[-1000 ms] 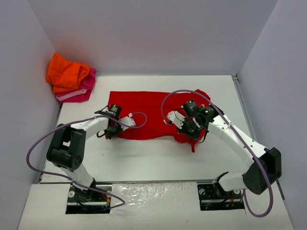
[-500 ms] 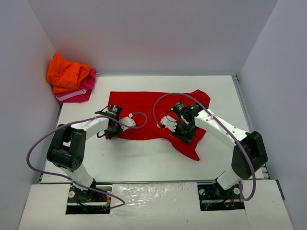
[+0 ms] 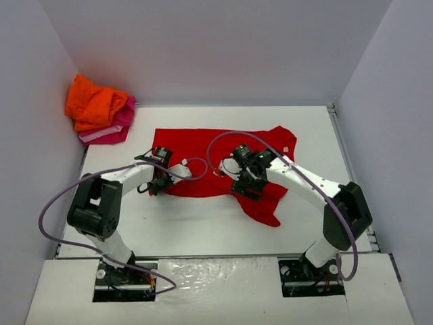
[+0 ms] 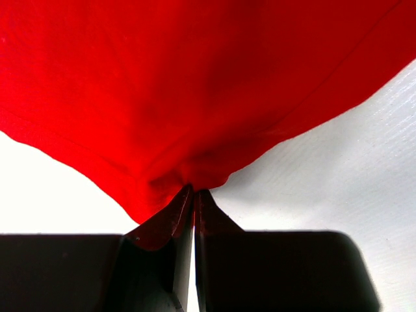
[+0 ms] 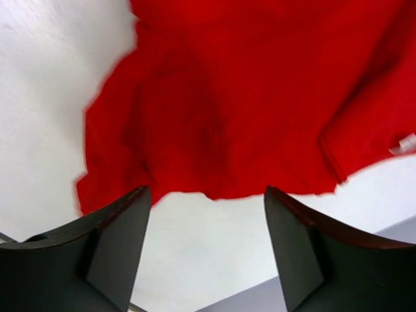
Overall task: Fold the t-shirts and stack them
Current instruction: Grap the side of the flattened tshirt closest away from the robot with both arms
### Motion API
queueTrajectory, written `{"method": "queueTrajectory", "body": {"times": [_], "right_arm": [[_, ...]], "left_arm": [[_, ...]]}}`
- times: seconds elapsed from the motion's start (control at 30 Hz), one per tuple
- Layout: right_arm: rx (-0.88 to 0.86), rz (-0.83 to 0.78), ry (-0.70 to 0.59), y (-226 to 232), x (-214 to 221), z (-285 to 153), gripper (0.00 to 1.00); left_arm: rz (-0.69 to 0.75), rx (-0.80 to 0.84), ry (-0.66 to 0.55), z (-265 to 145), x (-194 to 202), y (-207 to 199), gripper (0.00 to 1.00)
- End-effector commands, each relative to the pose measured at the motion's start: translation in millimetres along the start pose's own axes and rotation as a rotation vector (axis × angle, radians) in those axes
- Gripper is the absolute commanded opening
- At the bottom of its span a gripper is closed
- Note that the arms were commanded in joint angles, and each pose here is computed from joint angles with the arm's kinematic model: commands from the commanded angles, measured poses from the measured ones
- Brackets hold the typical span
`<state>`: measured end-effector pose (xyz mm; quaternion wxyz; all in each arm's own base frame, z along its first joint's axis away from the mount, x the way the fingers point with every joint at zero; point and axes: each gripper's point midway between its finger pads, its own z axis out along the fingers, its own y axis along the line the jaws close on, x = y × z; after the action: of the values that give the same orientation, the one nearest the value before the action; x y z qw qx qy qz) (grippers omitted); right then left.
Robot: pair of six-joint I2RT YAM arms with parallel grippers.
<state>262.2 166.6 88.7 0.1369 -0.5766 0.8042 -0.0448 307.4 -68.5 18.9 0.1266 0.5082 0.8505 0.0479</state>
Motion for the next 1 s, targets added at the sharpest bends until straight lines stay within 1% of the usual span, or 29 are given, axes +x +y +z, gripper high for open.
{"method": "queueTrajectory", "body": {"times": [0.0, 0.13, 0.23, 0.37, 0.43, 0.53, 0.63, 0.8, 0.97], "right_arm": [[0.114, 0.040, -0.062, -27.1, 14.7, -49.4, 0.66], [0.047, 0.077, 0.001, -0.8, 47.5, -41.8, 0.66], [-0.025, 0.096, 0.022, 23.4, 66.2, -34.8, 0.66], [-0.123, 0.121, 0.014, 49.3, 75.4, -26.1, 0.63], [-0.134, 0.141, 0.014, 49.3, 75.2, -25.6, 0.60], [-0.174, 0.128, 0.012, 54.5, 75.8, -27.8, 0.58], [-0.209, 0.118, 0.074, 59.3, 85.1, -24.2, 0.57], [-0.263, 0.119, 0.123, 67.3, 95.1, -18.6, 0.56], [-0.309, 0.103, 0.164, 76.0, 104.4, -17.0, 0.58]], "left_arm": [[-0.007, 0.037, 0.001, 7.1, 2.0, -9.5, 0.00], [-0.008, 0.032, -0.001, 7.2, 0.5, -7.6, 0.00], [-0.013, 0.034, -0.011, 7.9, -3.0, -6.7, 0.00], [-0.019, 0.040, -0.016, 8.9, -5.8, -6.9, 0.00], [-0.017, 0.041, -0.014, 8.5, -5.5, -7.9, 0.00], [-0.011, 0.035, -0.020, 5.9, -5.6, -8.2, 0.00], [-0.012, 0.032, -0.021, 4.4, -4.6, -8.0, 0.00], [-0.012, 0.033, -0.018, 5.5, -2.5, -9.6, 0.00], [-0.008, 0.032, -0.015, 5.8, -0.8, -10.4, 0.00]]}}
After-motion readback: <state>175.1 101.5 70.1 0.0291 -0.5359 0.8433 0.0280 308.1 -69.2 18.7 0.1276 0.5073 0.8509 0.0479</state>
